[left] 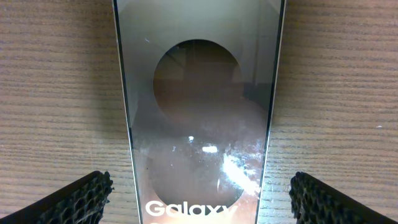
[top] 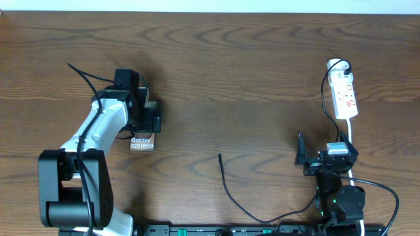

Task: Plug charger to phone and switch on socket
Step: 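Lower the left gripper onto the dark Galaxy phone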

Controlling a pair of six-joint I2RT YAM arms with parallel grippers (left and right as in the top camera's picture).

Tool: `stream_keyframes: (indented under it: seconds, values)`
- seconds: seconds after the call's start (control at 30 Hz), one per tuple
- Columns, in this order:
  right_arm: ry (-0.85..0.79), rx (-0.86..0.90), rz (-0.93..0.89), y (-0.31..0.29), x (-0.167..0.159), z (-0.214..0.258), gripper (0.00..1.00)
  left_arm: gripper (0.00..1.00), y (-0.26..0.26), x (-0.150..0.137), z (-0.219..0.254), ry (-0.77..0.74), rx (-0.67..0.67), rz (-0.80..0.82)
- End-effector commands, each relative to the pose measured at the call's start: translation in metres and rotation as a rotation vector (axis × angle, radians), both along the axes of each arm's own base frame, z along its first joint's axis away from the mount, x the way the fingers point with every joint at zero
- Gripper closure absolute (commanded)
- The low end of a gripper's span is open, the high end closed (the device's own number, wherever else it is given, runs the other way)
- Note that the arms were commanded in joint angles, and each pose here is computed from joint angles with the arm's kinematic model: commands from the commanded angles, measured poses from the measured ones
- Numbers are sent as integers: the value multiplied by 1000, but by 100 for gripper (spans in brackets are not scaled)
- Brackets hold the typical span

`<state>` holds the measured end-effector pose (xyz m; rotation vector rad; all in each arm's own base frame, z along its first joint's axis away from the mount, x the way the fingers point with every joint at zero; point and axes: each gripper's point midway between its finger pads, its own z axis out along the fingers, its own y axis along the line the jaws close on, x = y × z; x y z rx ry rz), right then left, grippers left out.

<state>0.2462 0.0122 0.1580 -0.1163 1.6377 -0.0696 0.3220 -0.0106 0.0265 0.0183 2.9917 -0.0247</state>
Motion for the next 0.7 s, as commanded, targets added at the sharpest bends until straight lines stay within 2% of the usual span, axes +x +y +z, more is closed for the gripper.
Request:
stream_keyframes:
  seconds: [0.0,0.43,0.67]
  values:
    - [4,-7,4,1,0,-1,1,6,4,-7,-7,21,10,9]
    - [4,-7,4,1,0,-1,1,6,4,-14,-19,26,10,9]
    - [4,-7,4,1,0,-1,1,6,4,-4,-18,-18,11,2]
